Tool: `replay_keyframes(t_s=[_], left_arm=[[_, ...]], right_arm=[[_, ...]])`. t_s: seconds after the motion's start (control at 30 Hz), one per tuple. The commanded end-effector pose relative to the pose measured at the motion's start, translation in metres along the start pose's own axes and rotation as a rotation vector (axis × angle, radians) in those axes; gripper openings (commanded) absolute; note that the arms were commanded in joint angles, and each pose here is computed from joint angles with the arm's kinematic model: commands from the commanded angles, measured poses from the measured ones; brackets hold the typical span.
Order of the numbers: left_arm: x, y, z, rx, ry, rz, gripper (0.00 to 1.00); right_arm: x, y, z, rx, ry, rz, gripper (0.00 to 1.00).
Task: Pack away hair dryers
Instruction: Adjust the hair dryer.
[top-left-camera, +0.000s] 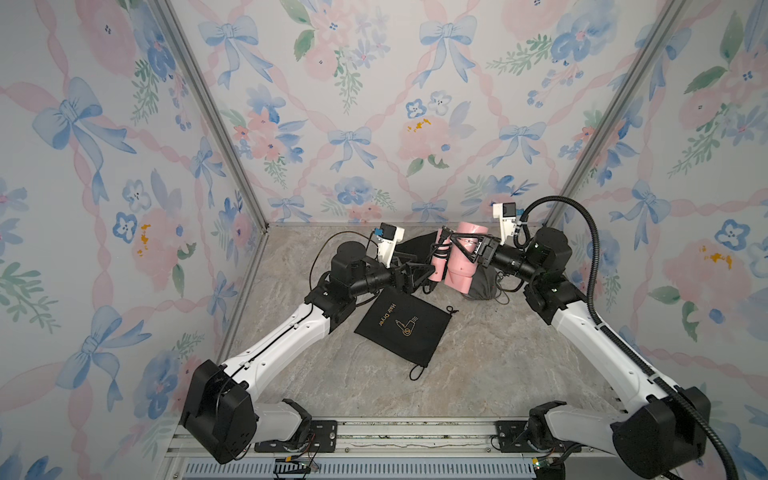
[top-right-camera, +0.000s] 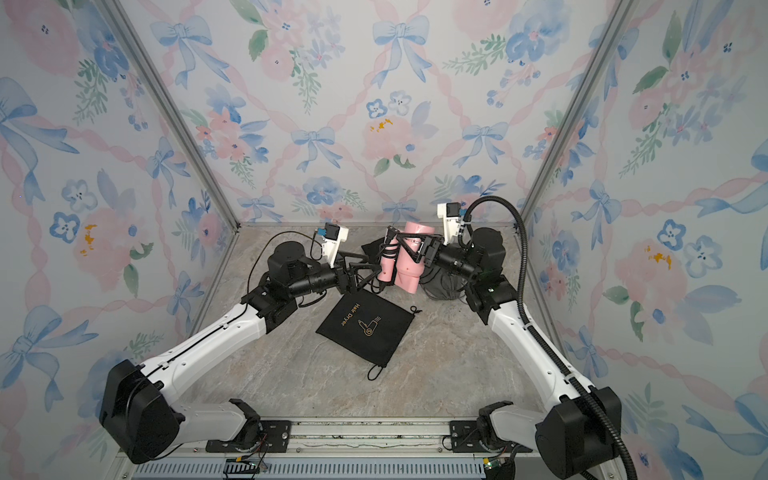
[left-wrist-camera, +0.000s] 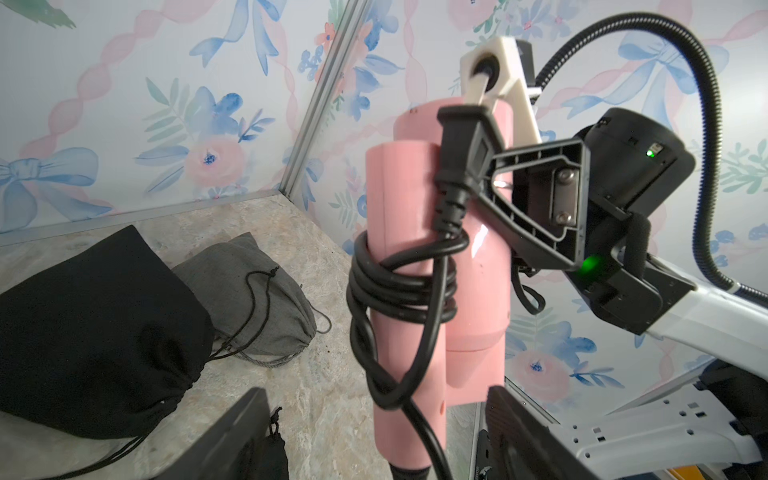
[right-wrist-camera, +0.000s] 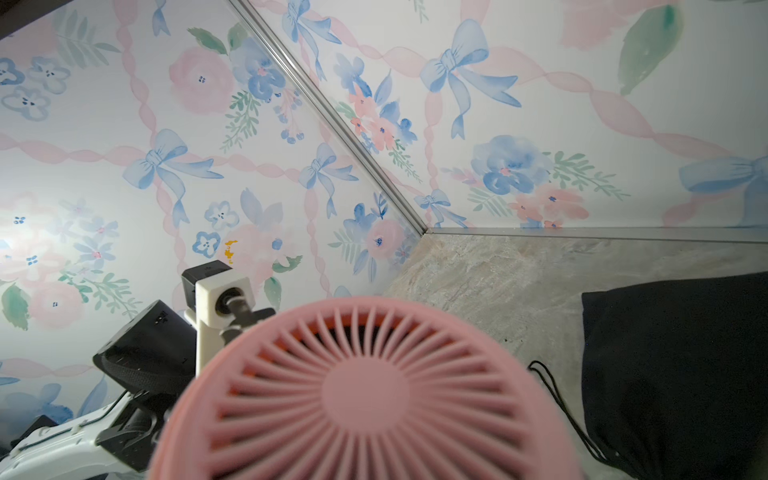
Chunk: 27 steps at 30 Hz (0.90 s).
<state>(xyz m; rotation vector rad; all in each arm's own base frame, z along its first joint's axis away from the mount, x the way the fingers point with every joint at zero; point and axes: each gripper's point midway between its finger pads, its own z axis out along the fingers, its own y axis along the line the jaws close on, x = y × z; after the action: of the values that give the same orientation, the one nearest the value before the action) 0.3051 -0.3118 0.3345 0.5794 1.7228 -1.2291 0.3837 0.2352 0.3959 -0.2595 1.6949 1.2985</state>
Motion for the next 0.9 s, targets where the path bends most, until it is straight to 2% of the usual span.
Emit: replay_keyframes(t_s=[0.0, 0.2, 0.63, 0.87], left_arm=[[-0.01, -0.007, 0.005, 0.075, -0.018, 0.041, 0.83], [-0.017, -0.006, 0.01, 0.102, -0.022, 0.05, 0.81], [-0.02, 0.005, 0.014, 0.105, -0.031, 0.035, 0.71], [-0.032, 0.006, 0.011, 0.104, -0.064, 0.038, 0.66]], right_arm=[[-0.014, 0.024, 0.012, -0.103, -0.018, -0.044, 0.41], [-0.003, 0.027, 0.027, -0.143, 0.034, -0.052, 0.41], [0.013, 0.032, 0.045, -0.158, 0.103, -0.063, 0.41], [0.022, 0.033, 0.049, -0.156, 0.135, -0.058, 0.41]])
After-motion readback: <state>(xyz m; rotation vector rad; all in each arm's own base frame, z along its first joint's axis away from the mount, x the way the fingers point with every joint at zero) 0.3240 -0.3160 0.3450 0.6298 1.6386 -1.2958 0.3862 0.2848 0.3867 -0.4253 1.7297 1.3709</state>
